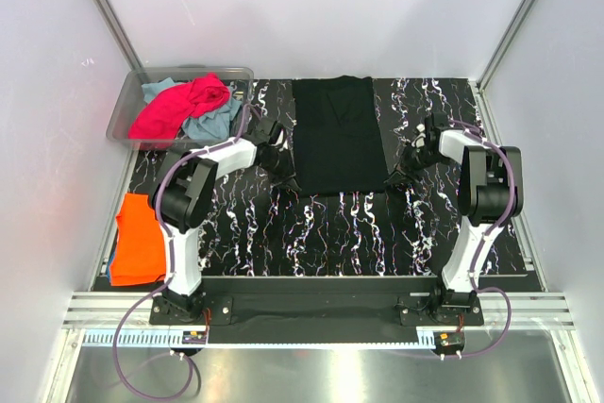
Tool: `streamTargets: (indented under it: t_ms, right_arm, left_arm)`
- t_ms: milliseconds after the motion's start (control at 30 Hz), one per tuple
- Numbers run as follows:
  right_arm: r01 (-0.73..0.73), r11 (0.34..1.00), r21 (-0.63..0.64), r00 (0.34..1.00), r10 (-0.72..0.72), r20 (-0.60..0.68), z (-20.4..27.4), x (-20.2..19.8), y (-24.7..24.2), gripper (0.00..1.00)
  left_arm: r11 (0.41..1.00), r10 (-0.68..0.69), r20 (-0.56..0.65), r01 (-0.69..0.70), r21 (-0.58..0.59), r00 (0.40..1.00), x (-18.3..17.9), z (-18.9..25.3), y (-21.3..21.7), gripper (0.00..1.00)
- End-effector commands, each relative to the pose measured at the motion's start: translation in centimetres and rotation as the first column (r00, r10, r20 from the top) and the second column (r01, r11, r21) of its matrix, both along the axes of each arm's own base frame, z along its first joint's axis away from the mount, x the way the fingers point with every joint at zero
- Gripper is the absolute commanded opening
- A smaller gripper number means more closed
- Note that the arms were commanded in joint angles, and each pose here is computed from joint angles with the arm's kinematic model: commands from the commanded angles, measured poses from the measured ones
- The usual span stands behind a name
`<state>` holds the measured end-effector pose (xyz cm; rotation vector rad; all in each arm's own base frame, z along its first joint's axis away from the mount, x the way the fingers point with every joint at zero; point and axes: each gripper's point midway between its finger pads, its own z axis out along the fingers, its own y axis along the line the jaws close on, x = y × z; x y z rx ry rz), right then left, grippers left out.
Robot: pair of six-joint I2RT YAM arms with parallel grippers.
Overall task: Fold and stack the t-shirts
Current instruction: Fold the tshirt
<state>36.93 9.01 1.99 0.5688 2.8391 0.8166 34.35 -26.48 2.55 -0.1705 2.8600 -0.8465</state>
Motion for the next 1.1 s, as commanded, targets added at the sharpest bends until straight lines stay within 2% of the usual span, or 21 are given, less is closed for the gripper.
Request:
streamTargets:
  t_ms: [0, 167, 200, 267, 400, 433, 467, 500, 533, 567, 600, 667, 700, 767, 833, 867, 900, 1067]
  right_arm:
    - [0.038, 0.998, -0.046, 0.999, -0.038, 0.011, 0.7, -0.4, -0.5, 0.0]
    - [0.091, 0.995, -0.041, 0.994, -0.093, -0.056, 0.9, -4.8, 0.0, 0.0]
    - [0.108, 0.993, -0.039, 0.993, -0.11, -0.04, 1.8, -5.3, 0.2, 0.0]
    - [0.131, 0.99, -0.053, 0.986, -0.136, -0.094, 0.9, -8.1, 0.2, 0.0]
    - [0.182, 0.983, -0.035, 0.968, -0.186, -0.17, 0.7, -13.0, 0.7, 0.01]
    - [0.185, 0.982, -0.036, 0.965, -0.188, -0.182, 0.9, -13.7, 0.7, 0.03]
    - [0.182, 0.983, -0.03, 0.971, -0.184, -0.153, 1.6, -13.9, 0.8, 0.24]
    - [0.18, 0.983, -0.039, 0.973, -0.184, -0.14, 1.8, -14.1, 0.6, 0.32]
    - [0.176, 0.983, -0.046, 0.976, -0.18, -0.119, 2.3, -13.9, 0.4, 0.37]
    - [0.172, 0.984, -0.051, 0.981, -0.176, -0.084, 2.9, -13.4, 0.3, 0.45]
    - [0.144, 0.987, -0.065, 0.989, -0.146, -0.021, 3.9, -12.0, 0.0, 0.53]
    - [0.094, 0.992, -0.087, 0.996, -0.093, 0.013, 3.9, -10.3, -0.4, 0.6]
    - [0.079, 0.992, -0.094, 0.995, -0.072, 0.071, 5.2, -7.9, -0.6, 0.64]
    - [0.039, 0.991, -0.126, 0.997, -0.032, 0.063, 4.2, -5.7, -1.1, 0.64]
    - [0.026, 0.99, -0.139, 0.992, -0.008, 0.127, 5.4, -2.0, -1.3, 0.64]
    - [0.004, 0.99, -0.143, 0.995, 0.011, 0.101, 4.0, -1.1, -1.3, 0.63]
    - [-0.005, 0.992, -0.126, 0.99, 0.023, 0.141, 5.1, 1.0, -1.0, 0.63]
    - [-0.023, 0.996, -0.081, 0.99, 0.034, 0.134, 3.8, 5.3, -0.3, 0.54]
  left_arm:
    - [0.999, -0.02, -0.001, 0.02, -0.035, 1.0, -0.1, -0.1, -0.2, 0.0]
    - [0.999, -0.032, -0.041, 0.031, -0.034, 0.999, -3.2, 0.0, 0.8, 0.0]
    - [0.999, -0.036, -0.043, 0.035, -0.031, 0.998, -3.8, 0.1, 1.0, 0.0]
    - [0.998, -0.049, -0.022, 0.048, -0.034, 0.999, -4.9, 1.1, 1.3, 0.0]
    - [0.998, -0.062, -0.068, 0.061, -0.018, 0.996, -9.8, 0.6, 2.7, 0.0]
    - [0.998, -0.067, -0.063, 0.066, -0.013, 0.996, -10.4, 0.8, 2.9, 0.15]
    - [0.997, -0.077, -0.048, 0.076, -0.011, 0.996, -11.0, 1.2, 2.9, 0.29]
    - [0.997, -0.078, -0.016, 0.078, -0.006, 0.997, -11.4, 2.0, 3.4, 0.42]
    - [0.997, -0.082, 0.01, 0.082, -0.01, 0.997, -11.4, 2.8, 3.4, 0.48]
    - [0.996, -0.086, 0.032, 0.086, -0.011, 0.996, -11.3, 3.4, 3.5, 0.58]
    - [0.995, -0.1, 0.076, 0.101, -0.004, 0.992, -10.6, 4.8, 3.5, 0.62]
    - [0.992, -0.129, 0.129, 0.128, 0.02, 0.983, -9.2, 6.1, 3.5, 0.74]
    - [0.991, -0.13, 0.153, 0.125, 0.044, 0.98, -7.5, 6.9, 3.4, 0.75]
    - [0.991, -0.126, 0.166, 0.119, 0.053, 0.978, -5.4, 6.9, 3.4, 0.76]
    - [0.99, -0.133, 0.177, 0.125, 0.058, 0.975, -2.2, 6.4, 2.7, 0.75]
    - [0.992, -0.119, 0.184, 0.11, 0.058, 0.976, -0.7, 6.3, 2.9, 0.75]
    - [0.992, -0.121, 0.183, 0.112, 0.055, 0.976, 0.3, 6.1, 2.8, 0.74]
    - [0.996, -0.079, 0.184, 0.071, 0.053, 0.98, 6.1, 4.1, 2.6, 0.73]
